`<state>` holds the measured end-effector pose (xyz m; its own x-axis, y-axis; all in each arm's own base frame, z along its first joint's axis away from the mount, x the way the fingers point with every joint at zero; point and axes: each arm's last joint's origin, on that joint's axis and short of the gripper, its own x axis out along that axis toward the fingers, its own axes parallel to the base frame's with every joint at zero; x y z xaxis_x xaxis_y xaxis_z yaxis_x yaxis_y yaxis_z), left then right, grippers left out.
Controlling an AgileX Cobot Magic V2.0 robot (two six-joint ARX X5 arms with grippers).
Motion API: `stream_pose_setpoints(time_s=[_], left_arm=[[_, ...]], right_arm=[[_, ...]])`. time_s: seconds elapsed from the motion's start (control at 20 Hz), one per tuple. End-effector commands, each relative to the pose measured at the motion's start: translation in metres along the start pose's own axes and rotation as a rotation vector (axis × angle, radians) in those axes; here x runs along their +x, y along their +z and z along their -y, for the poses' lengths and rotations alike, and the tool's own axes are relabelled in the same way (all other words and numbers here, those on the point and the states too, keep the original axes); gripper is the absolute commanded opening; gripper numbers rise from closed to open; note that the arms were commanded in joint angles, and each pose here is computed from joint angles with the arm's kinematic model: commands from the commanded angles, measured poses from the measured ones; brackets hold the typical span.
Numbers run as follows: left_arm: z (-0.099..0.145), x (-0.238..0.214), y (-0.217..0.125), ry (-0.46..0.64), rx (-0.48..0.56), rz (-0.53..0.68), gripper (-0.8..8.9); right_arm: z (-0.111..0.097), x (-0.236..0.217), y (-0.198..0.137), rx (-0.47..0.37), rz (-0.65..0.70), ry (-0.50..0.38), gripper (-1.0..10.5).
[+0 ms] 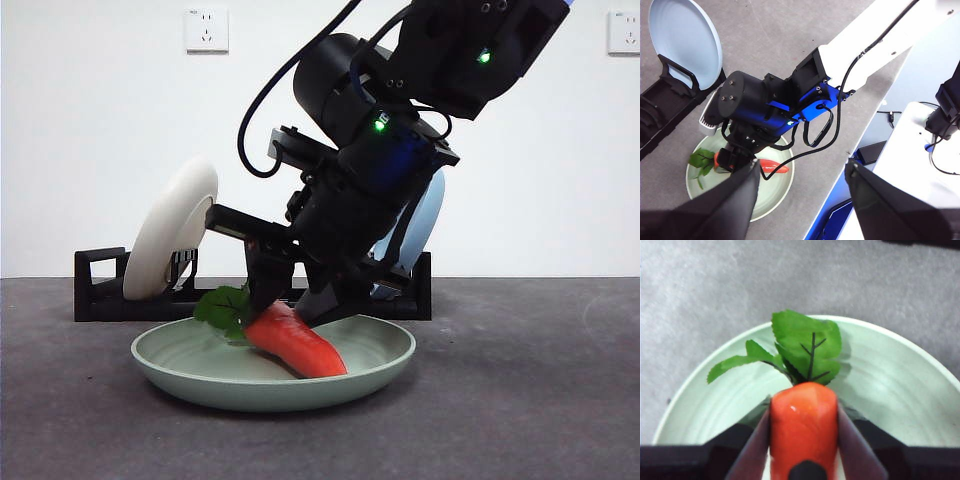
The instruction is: Take the green plate from the plate rack,put the plate on the table,take the carrot from the table,put the carrot in the plate
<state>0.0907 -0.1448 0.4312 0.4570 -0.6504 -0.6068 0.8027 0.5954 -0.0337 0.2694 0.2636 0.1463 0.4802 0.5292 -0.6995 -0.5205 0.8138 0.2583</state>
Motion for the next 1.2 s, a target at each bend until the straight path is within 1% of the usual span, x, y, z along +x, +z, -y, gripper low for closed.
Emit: stream_pose_setpoints(time_s=[0.05, 0.15, 0.3, 0.4, 0.5, 0.6, 0.75, 0.9, 1.0, 1.1, 1.2], left_arm=[[0.0, -0.001, -0.001, 0.0, 0.002, -0.006, 2.87], [0.0, -0.001, -0.002, 0.001, 0.002, -0.011, 2.87], [0.0, -0.001, -0.003, 0.003, 0.003, -0.025, 2.87], [0.0, -0.001, -0.004, 0.003, 0.002, -0.036, 2.87], [0.0, -0.001, -0.005, 0.005, -0.001, -0.046, 2.87], [0.0, -0.001, -0.006, 0.005, 0.0, -0.06, 2.87], [-0.001, -0.001, -0.009, 0.007, 0.001, -0.084, 2.87], [-0.001, -0.001, -0.009, 0.007, 0.002, -0.089, 2.87], [-0.001, -0.001, -0.009, 0.007, 0.001, -0.089, 2.86], [-0.001, -0.001, -0.009, 0.006, 0.001, -0.089, 2.8], [-0.001, -0.001, -0.009, 0.007, 0.001, -0.09, 2.78]], right_arm=[[0.001, 0.003, -0.005, 0.005, -0.031, -0.005, 6.3], [-0.001, -0.003, -0.001, -0.007, -0.015, 0.002, 6.3], [-0.007, -0.03, 0.014, -0.035, 0.043, 0.02, 6.3], [-0.012, -0.062, 0.024, -0.042, 0.055, 0.025, 6.3], [-0.015, -0.101, 0.026, -0.07, 0.023, 0.019, 6.3], [-0.015, -0.145, 0.019, -0.078, -0.047, 0.016, 6.3], [-0.014, -0.207, 0.002, -0.075, -0.138, 0.051, 6.3], [-0.01, -0.26, -0.017, -0.083, -0.131, 0.056, 6.2], [-0.008, -0.285, -0.027, -0.086, -0.102, 0.064, 5.6], [-0.006, -0.299, -0.033, -0.088, -0.076, 0.071, 5.1], [-0.005, -0.312, -0.039, -0.091, -0.044, 0.08, 4.1]])
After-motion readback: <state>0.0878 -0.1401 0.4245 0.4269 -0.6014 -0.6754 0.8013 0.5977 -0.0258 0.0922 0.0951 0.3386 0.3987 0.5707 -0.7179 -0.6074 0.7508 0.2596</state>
